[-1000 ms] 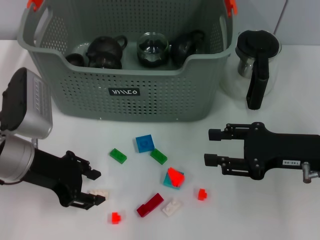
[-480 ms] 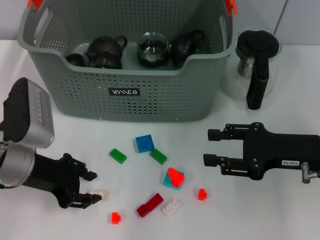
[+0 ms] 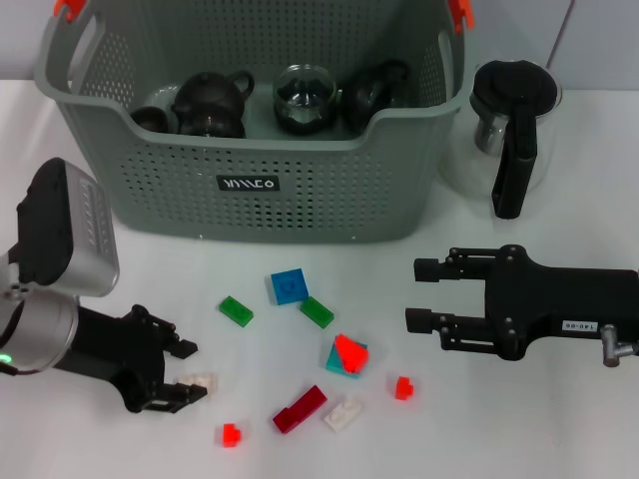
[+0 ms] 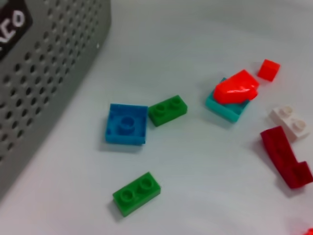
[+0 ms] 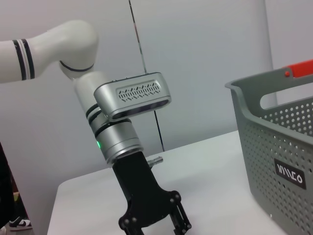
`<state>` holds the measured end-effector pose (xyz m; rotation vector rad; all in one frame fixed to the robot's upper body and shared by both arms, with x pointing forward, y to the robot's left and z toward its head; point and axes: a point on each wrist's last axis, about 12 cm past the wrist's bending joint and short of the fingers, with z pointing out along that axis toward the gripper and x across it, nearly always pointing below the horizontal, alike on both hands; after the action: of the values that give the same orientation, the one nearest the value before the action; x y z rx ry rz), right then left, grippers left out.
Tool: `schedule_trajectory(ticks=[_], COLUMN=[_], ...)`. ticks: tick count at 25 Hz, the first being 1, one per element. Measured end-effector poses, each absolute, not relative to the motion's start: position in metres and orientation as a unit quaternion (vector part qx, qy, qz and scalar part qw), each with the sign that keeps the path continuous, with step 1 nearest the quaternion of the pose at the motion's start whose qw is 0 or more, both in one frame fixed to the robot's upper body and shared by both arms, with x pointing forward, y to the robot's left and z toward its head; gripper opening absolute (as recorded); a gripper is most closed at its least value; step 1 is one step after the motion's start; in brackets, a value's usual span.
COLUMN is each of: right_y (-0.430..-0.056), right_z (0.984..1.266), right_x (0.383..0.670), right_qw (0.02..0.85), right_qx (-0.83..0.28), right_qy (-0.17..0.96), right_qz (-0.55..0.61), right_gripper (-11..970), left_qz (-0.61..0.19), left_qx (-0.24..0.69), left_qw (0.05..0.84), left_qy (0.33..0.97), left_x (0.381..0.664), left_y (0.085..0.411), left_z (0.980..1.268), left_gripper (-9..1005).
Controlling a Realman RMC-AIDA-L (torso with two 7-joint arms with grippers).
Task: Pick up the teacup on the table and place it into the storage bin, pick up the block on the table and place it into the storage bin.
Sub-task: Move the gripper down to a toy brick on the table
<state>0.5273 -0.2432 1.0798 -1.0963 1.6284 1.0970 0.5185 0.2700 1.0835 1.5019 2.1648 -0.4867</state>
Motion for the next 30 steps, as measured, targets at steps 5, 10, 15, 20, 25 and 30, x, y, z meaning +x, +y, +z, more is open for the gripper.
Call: schedule_trajectory(ticks=[5, 10, 15, 20, 25, 30], right_y=[-0.2436, -0.2444, -0.2452, -0.2454, -0.2453, -0.2457], right_z=[1.0799, 1.0801, 1.0803, 1.0810, 1.0811, 1.0807], right_x=[0.5271, 0.5268, 0.5270, 0.5277, 0.5278, 0.5273], right_qw=[0.431, 0.431, 0.431, 0.432, 0.431, 0.431], right_qx=[-0.440, -0.440, -0.440, -0.441, -0.442, -0.441], right_qy=[0.653, 0.653, 0.653, 0.652, 0.652, 0.653], right_qz=[0.440, 0.441, 0.440, 0.440, 0.440, 0.439], right_gripper=[644, 644, 645, 646, 645, 644], left_qz=[-0.165, -0.167, -0.170, -0.172, -0.172, -0.171], left_qx=[0.532, 0.529, 0.534, 0.537, 0.536, 0.534], left_qw=[0.240, 0.250, 0.245, 0.240, 0.240, 0.239], left_qy=[0.795, 0.794, 0.791, 0.790, 0.791, 0.793], left_x=[0.5238, 0.5257, 0.5238, 0.5233, 0.5237, 0.5243], left_y=[0.2706, 0.2701, 0.2678, 0.2659, 0.2658, 0.2661], left_z=[1.0842, 1.0890, 1.0882, 1.0866, 1.0859, 1.0838], left_gripper=[522, 519, 515, 512, 508, 505])
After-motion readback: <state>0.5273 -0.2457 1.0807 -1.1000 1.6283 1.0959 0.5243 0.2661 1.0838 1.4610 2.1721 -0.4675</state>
